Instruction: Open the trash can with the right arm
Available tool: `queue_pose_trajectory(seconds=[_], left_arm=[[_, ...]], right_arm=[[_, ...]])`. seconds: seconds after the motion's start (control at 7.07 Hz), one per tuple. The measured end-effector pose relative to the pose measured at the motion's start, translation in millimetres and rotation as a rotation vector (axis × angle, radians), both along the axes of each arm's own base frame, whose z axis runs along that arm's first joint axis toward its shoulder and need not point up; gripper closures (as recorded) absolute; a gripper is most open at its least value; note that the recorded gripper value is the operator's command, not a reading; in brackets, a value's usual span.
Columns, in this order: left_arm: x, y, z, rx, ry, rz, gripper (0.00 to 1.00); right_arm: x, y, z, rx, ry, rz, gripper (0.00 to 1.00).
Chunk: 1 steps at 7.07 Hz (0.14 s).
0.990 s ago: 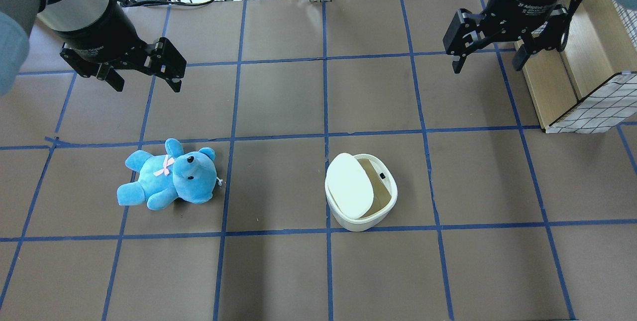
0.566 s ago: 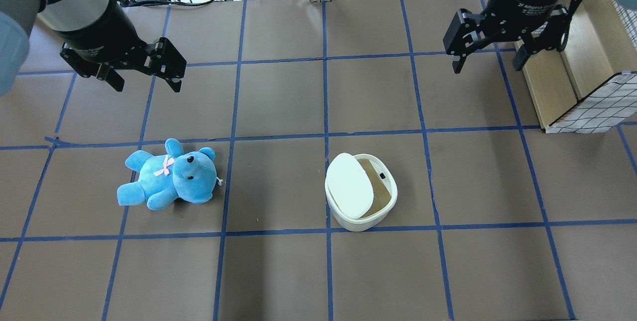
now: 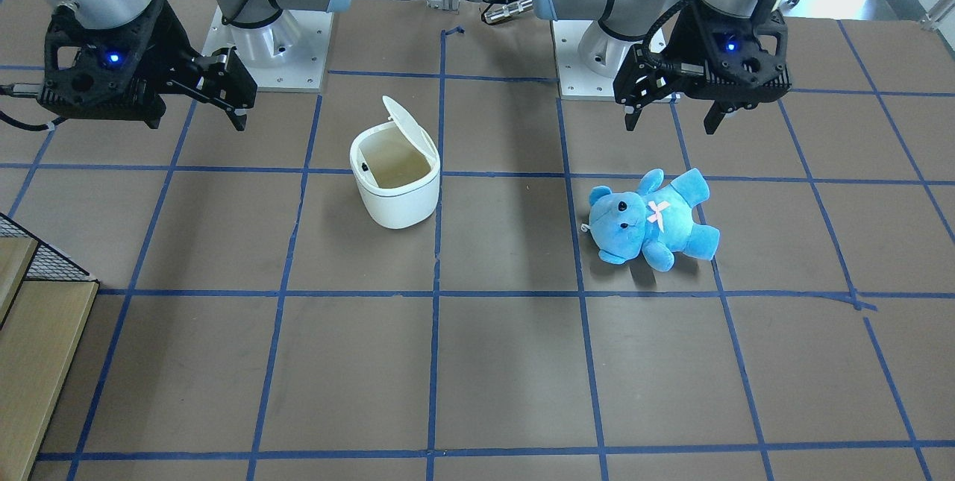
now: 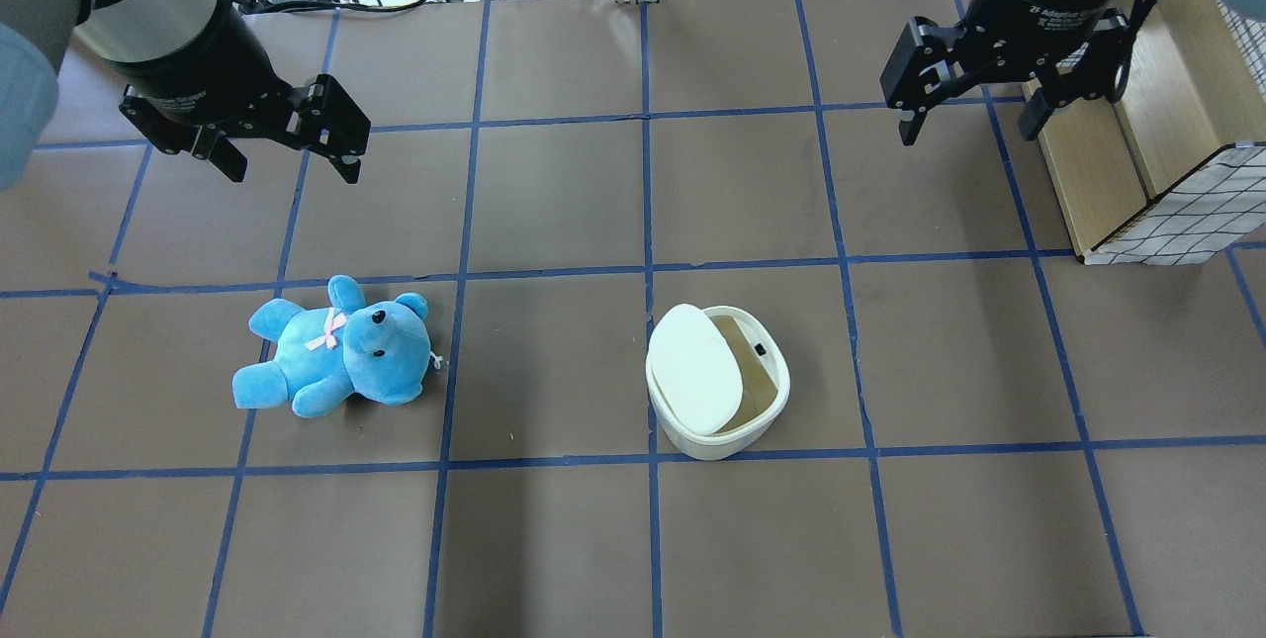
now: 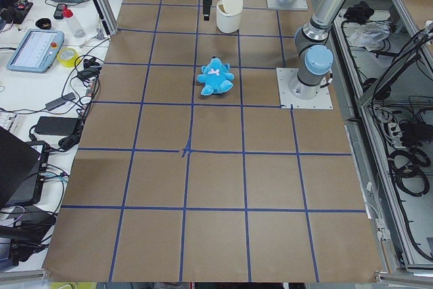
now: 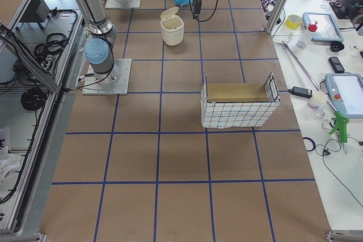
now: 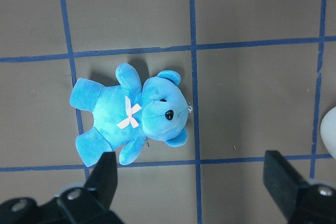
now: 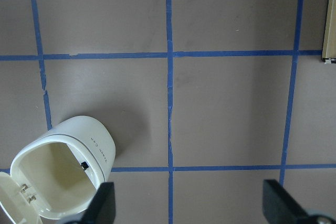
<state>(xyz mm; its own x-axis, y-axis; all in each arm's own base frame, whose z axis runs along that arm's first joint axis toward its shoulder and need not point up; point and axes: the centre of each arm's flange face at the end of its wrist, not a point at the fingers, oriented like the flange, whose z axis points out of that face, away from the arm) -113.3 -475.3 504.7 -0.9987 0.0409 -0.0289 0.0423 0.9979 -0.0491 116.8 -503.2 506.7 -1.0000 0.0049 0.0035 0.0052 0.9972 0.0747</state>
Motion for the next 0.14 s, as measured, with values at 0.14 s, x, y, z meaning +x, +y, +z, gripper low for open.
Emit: queue_pose_trajectory(seconds=[0.14], left_arm=[[0.1,0.0,0.0,0.0,0.0,0.0,0.0]], right_arm=[[0.0,0.0,0.0,0.0,0.0,0.0,0.0]])
